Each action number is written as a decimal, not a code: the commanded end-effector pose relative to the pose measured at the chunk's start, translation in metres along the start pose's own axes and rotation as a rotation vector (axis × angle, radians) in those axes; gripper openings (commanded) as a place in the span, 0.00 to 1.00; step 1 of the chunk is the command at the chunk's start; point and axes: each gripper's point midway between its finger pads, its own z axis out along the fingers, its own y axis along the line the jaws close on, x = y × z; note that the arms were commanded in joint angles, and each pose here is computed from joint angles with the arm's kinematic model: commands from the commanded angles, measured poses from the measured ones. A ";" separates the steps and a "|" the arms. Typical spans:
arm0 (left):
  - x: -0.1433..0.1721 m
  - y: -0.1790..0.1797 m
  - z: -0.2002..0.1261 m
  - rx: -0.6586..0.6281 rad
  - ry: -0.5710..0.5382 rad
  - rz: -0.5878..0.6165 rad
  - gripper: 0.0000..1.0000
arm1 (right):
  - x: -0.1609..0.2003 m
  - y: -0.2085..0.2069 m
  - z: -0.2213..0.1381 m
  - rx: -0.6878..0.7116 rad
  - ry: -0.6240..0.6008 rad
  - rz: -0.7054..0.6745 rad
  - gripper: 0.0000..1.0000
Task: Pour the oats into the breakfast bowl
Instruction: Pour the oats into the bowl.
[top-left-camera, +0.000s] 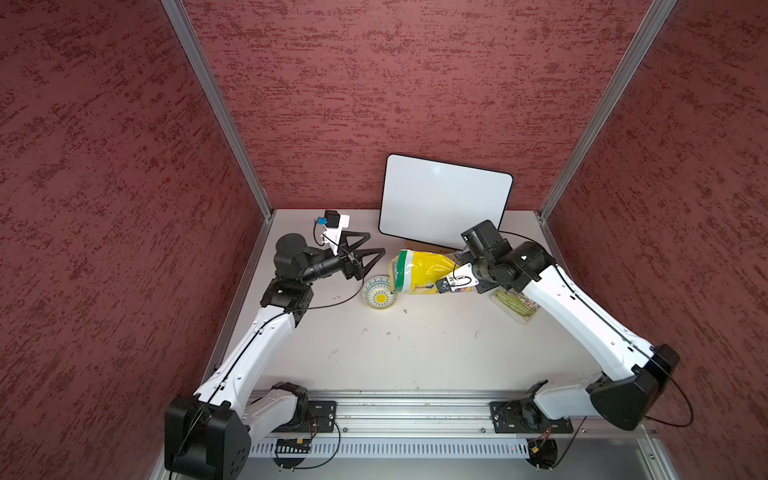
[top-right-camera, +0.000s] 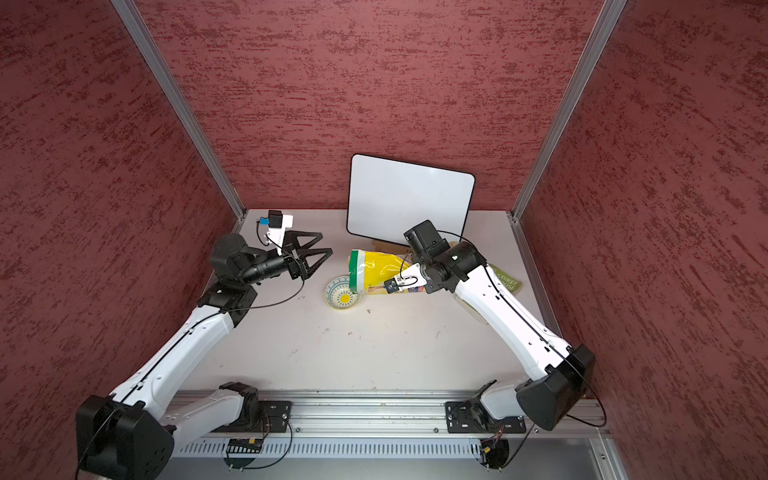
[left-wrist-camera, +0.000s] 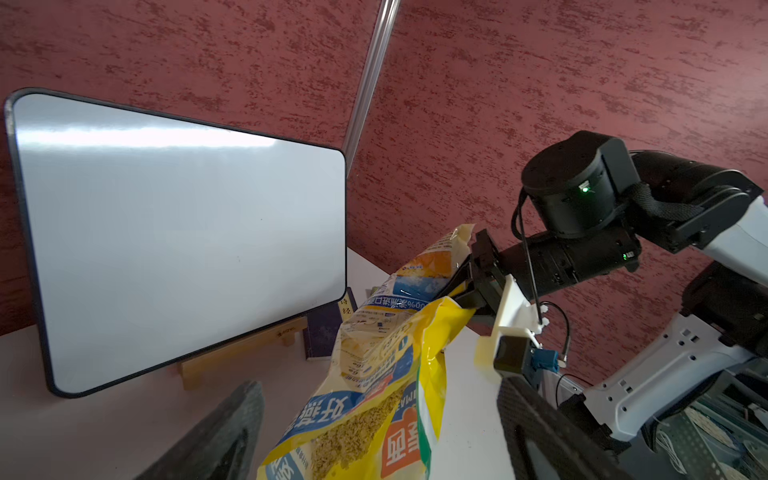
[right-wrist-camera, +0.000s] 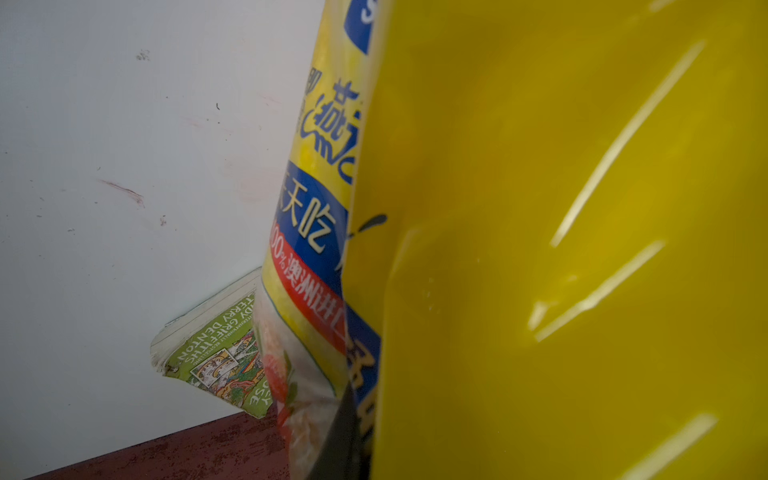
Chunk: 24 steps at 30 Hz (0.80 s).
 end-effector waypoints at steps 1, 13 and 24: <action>0.004 -0.023 0.012 0.122 0.056 0.103 0.93 | 0.019 -0.058 -0.039 0.240 0.086 0.014 0.00; 0.033 -0.014 0.046 0.130 0.180 0.195 0.84 | 0.011 -0.085 -0.048 0.282 0.134 -0.076 0.00; 0.050 0.004 0.051 0.059 0.236 0.199 0.29 | 0.010 -0.099 -0.054 0.301 0.201 -0.156 0.00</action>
